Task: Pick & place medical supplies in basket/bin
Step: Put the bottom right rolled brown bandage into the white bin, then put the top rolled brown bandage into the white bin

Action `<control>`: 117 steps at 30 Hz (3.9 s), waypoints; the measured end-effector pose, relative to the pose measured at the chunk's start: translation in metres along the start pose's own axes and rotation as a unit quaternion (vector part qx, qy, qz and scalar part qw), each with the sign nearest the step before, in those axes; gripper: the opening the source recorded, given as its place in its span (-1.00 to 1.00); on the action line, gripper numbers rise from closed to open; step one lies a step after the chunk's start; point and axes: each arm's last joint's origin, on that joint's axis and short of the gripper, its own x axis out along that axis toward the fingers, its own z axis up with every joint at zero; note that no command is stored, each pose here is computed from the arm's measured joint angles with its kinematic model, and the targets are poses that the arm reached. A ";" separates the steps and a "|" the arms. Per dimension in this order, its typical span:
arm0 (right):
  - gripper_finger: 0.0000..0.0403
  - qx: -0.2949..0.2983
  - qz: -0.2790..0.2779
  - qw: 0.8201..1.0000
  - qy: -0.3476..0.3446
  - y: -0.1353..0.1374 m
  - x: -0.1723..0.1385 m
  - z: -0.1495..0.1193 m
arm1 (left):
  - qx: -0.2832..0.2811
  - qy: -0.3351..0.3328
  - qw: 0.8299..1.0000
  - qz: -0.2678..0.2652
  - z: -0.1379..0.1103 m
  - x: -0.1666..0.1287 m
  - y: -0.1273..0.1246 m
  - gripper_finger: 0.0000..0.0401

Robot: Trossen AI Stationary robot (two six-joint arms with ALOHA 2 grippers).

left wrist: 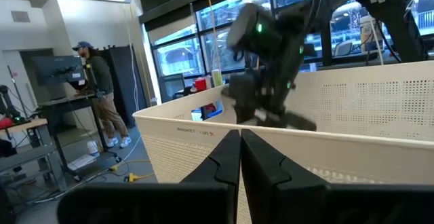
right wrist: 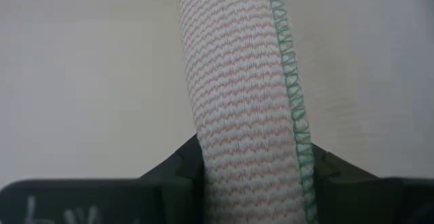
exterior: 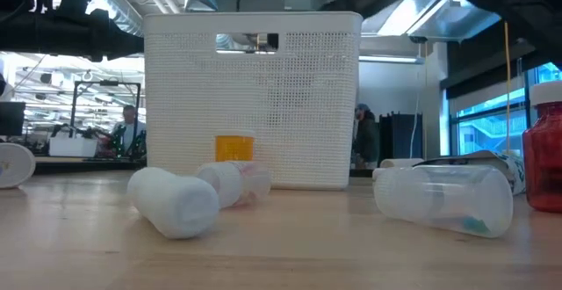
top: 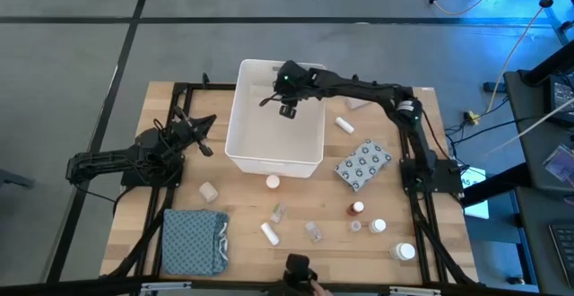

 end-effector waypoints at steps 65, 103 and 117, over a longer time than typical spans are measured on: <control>0.37 -0.001 0.050 0.998 0.035 0.010 -0.096 0.057 | 0.000 0.000 1.000 0.000 0.000 0.000 0.000 -0.97; 0.37 -0.065 -0.042 0.995 0.062 0.030 -0.288 -0.084 | 0.000 0.000 1.000 0.000 0.000 0.000 0.000 -0.97; 0.37 -0.165 -0.113 0.972 0.126 0.042 -0.188 -0.130 | 0.000 0.000 1.000 0.000 0.000 0.000 0.000 -0.96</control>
